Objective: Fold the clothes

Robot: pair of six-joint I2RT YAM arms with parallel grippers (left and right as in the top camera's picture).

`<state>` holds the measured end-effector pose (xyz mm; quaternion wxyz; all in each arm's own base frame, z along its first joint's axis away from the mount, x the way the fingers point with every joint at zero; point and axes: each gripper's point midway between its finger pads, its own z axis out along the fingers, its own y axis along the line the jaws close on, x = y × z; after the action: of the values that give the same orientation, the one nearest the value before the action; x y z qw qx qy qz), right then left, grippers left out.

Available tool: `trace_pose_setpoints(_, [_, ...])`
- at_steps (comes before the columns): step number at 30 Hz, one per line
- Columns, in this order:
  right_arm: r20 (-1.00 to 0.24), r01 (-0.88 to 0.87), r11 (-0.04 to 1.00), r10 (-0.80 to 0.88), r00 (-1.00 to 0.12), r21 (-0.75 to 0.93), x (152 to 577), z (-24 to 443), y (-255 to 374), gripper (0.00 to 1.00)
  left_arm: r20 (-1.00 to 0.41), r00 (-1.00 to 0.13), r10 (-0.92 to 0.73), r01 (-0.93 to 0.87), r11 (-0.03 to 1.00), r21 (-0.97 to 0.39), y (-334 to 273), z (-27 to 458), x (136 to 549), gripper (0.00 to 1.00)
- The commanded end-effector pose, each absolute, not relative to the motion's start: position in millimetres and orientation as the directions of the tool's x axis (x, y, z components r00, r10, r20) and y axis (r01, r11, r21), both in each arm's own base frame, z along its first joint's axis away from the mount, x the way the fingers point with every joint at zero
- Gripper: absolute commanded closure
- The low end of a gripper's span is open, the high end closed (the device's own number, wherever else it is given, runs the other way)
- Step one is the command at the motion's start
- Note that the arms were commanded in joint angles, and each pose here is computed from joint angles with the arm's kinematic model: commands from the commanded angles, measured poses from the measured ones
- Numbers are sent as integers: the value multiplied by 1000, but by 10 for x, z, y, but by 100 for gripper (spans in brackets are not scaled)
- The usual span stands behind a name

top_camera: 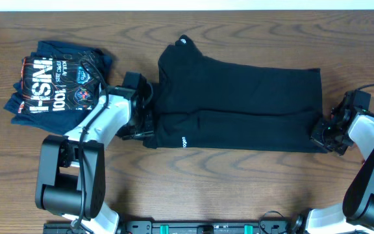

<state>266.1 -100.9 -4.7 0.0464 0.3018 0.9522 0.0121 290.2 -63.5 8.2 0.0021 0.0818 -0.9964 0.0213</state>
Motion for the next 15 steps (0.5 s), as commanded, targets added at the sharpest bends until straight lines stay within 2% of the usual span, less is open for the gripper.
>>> trace_pose_setpoints(1, [-59,603,794,600,-798,-75,2446,-107,-1134,91,17,-987,-157,-156,987,46,-458,-45,2751,50])
trace_pose_setpoints(11, [-32,632,767,633,-773,-113,2315,-103,-1195,92,103,-958,-267,-259,962,86,-237,-37,2533,50])
trace_pose_setpoints(15, [-3,655,733,666,-746,-185,2149,-84,-1235,91,158,-952,-262,-247,963,108,-237,-14,2388,55])
